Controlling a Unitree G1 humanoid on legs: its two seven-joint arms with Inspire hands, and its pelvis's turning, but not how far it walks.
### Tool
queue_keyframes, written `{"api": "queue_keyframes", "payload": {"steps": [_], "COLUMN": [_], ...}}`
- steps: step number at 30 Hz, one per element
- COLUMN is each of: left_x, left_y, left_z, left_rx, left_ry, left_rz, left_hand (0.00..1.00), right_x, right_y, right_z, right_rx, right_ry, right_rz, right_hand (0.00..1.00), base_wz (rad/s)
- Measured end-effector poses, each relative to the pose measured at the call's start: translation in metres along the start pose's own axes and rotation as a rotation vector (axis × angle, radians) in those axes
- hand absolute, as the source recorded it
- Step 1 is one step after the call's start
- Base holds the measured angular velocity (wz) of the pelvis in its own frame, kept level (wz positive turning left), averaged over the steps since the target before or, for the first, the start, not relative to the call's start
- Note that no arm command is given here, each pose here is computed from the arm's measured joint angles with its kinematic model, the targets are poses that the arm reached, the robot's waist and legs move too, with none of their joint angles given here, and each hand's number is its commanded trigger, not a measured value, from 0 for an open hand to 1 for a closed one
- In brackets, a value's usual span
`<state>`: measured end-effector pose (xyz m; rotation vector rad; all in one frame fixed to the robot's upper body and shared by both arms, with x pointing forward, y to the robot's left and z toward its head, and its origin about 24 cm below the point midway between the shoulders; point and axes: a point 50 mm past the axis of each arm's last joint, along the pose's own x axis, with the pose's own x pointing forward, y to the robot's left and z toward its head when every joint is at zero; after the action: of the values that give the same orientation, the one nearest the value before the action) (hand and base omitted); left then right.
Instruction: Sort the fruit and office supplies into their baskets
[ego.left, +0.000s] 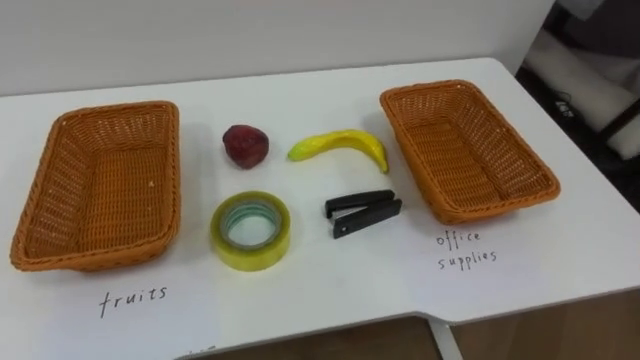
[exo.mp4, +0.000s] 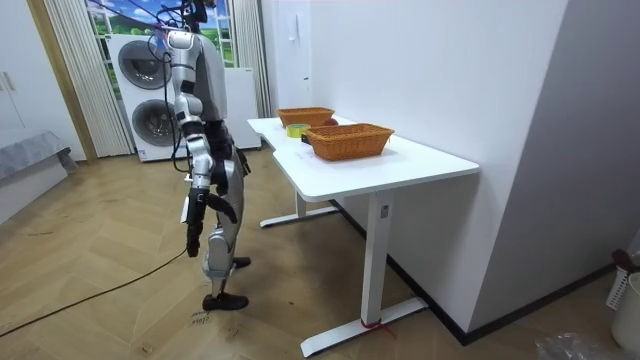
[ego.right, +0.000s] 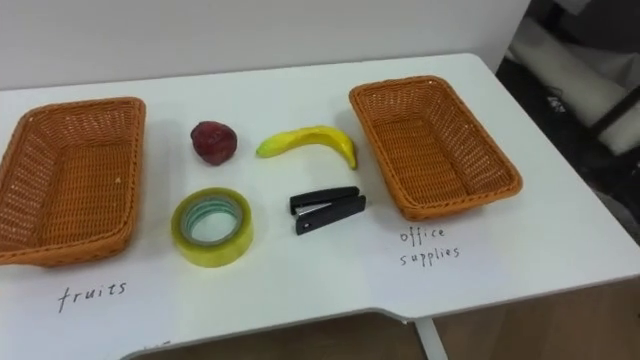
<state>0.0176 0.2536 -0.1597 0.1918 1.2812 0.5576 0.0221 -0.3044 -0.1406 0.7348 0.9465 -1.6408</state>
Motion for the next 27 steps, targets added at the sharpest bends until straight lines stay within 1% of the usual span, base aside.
{"api": "queue_keyframes", "payload": {"steps": [2,4,7,8,9,10,12,13,16,17,19,20,22,27], "left_x": [0.001,0.001,0.001,0.001,0.0,0.0,0.0,0.0,-0.001,-0.001,-0.001,-0.001,-0.001,-0.001], "left_y": [0.002,0.001,0.003,0.003,0.002,0.002,0.001,0.0,0.0,0.0,0.0,0.001,0.0,-0.001], "left_z": [0.002,0.01,0.015,0.018,0.019,0.019,0.02,0.021,0.025,0.025,0.024,0.024,0.025,0.025], "left_rx": [0.001,0.04,0.053,0.061,0.063,0.064,0.08,0.085,0.126,0.126,0.128,0.13,0.135,0.135], "left_ry": [-0.005,-0.049,-0.069,-0.084,-0.094,-0.093,-0.103,-0.109,-0.144,-0.143,-0.142,-0.143,-0.144,-0.146], "left_rz": [0.004,0.005,0.006,0.004,0.002,0.002,0.002,0.001,0.0,0.001,0.002,0.003,0.0,-0.011], "left_hand": [0.0,0.0,0.0,0.0,0.0,0.0,0.0,0.0,0.0,0.0,0.0,0.0,0.0,0.0], "right_x": [-0.004,-0.017,-0.035,-0.046,-0.057,-0.063,-0.087,-0.094,-0.125,-0.131,-0.159,-0.165,-0.188,-0.223], "right_y": [0.01,0.026,0.043,0.052,0.058,0.061,0.072,0.074,0.082,0.082,0.082,0.083,0.086,0.085], "right_z": [0.013,0.034,0.057,0.069,0.079,0.084,0.099,0.103,0.122,0.125,0.137,0.139,0.146,0.154], "right_rx": [-0.015,-0.007,0.044,0.082,0.074,0.071,0.074,0.084,0.122,0.128,0.164,0.176,0.214,0.29], "right_ry": [-0.07,-0.19,-0.303,-0.36,-0.447,-0.493,-0.661,-0.693,-0.881,-0.913,-1.07,-1.105,-1.22,-1.348], "right_rz": [-0.013,-0.005,0.028,0.053,0.063,0.068,0.104,0.116,0.167,0.175,0.209,0.221,0.265,0.355], "right_hand": [0.0,0.0,0.0,0.0,0.0,0.0,0.0,0.0,0.0,0.0,0.0,0.0,0.0,0.0], "base_wz": [-0.1,-0.06,-0.02,0.0,0.0,0.0,0.0,0.0,0.0,0.0,0.0,0.0,0.0,0.01]}}
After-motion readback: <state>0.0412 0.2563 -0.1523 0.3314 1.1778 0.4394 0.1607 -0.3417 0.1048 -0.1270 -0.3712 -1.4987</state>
